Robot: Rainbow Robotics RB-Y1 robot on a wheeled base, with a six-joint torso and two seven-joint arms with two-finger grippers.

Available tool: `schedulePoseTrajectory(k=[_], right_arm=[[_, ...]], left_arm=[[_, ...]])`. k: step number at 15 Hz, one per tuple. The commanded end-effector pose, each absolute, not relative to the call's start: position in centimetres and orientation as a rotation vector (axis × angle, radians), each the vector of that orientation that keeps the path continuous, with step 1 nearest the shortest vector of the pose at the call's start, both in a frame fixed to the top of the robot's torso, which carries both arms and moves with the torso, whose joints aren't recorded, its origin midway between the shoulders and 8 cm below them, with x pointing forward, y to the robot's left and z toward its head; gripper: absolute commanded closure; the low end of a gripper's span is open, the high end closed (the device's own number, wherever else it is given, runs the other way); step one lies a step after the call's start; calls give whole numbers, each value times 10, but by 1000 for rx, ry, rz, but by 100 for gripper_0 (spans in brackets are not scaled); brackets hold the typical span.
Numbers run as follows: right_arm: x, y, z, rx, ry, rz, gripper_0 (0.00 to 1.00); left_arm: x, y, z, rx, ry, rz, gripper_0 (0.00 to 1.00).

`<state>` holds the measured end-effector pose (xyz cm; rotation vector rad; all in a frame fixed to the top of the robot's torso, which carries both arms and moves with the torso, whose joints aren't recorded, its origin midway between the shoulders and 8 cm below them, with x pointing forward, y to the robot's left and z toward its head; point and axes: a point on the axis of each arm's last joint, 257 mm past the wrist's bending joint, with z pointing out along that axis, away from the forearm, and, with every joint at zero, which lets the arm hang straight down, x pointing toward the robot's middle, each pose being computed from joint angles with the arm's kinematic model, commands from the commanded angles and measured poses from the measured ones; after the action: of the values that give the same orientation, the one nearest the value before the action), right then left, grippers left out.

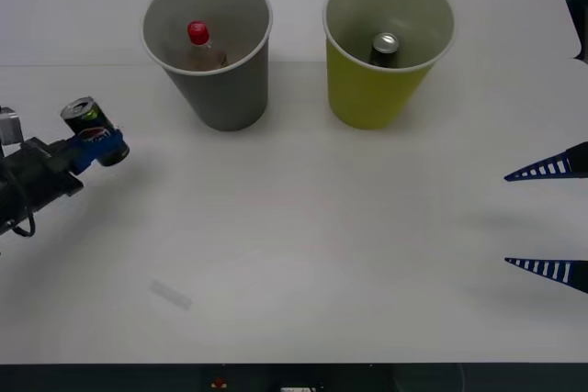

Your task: Put the can into the green bin and the plastic bottle into the gray bin

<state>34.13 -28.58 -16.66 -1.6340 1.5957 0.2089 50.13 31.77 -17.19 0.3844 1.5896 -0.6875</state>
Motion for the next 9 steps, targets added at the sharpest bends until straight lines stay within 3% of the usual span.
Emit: schedulePoseTrajectory(k=[1,9], right_arm=[[341,-286,-167,-1634,1596,209,0],[341,-286,-167,-1634,1596,209,0]], left_arm=[[486,316,-155,449,1636,-695,100],[456,293,-108,574,1763,-713,100]])
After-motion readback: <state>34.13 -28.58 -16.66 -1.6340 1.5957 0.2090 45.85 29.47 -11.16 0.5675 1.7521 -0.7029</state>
